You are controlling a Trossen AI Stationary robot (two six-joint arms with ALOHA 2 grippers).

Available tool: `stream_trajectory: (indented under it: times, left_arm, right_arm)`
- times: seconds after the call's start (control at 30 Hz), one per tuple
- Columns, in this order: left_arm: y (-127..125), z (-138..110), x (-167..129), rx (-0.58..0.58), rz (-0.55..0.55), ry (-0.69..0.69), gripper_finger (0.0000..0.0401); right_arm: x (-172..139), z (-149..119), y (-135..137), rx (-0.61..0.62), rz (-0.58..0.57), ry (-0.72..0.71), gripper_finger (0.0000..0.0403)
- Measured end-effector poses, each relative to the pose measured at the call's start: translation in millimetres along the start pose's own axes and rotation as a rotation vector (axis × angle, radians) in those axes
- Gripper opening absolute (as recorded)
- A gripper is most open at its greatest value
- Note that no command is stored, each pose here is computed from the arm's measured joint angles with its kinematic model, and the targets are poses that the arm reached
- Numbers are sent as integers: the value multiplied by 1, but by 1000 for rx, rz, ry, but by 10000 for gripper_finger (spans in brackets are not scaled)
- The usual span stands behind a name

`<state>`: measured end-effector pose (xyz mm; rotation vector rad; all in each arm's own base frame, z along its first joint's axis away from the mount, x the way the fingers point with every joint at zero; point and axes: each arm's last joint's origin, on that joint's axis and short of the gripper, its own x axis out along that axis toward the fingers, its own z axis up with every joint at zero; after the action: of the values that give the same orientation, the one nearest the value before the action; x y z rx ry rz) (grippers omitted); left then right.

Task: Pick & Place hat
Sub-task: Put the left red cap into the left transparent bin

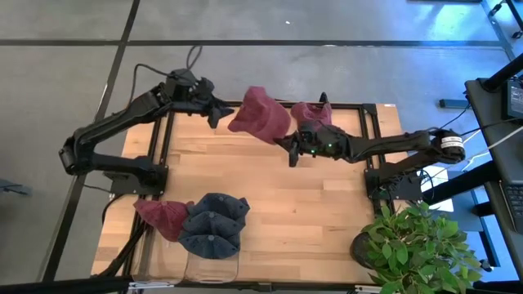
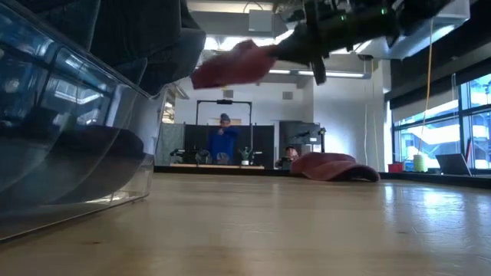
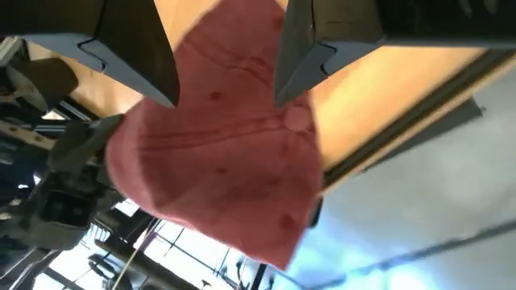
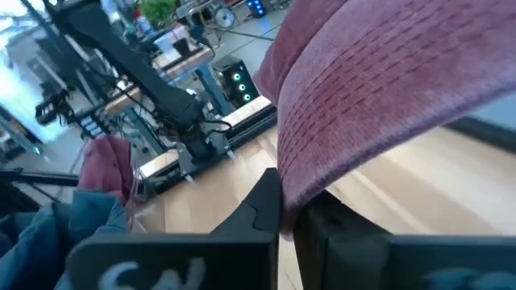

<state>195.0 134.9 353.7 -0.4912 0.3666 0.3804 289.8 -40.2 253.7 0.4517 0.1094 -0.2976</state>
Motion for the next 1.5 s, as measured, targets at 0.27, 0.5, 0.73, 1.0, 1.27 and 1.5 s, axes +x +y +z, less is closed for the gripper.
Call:
stream_trajectory:
  times: [0.27, 0.5, 0.73, 1.0, 1.27, 1.5]
  left_arm:
    - [2, 3, -16, 46, -9, -34, 196]
    - [-2, 3, -16, 74, -135, -19, 195]
    - [-1, 4, -19, 88, -135, -28, 194]
    - [8, 8, -33, 74, -115, -68, 195]
    - [3, 8, -32, 78, -194, -58, 196]
    - [-3, 14, -33, 107, -307, -98, 194]
  right_arm:
    - [0, 31, 26, -124, 53, -46, 17]
    - [0, 43, 37, -144, 99, -66, 17]
    - [-1, 43, 42, -146, 131, -59, 17]
    - [-2, 44, 45, -147, 149, -75, 17]
    - [-3, 48, 48, -161, 209, -109, 17]
    - [-4, 50, 51, -164, 267, -125, 17]
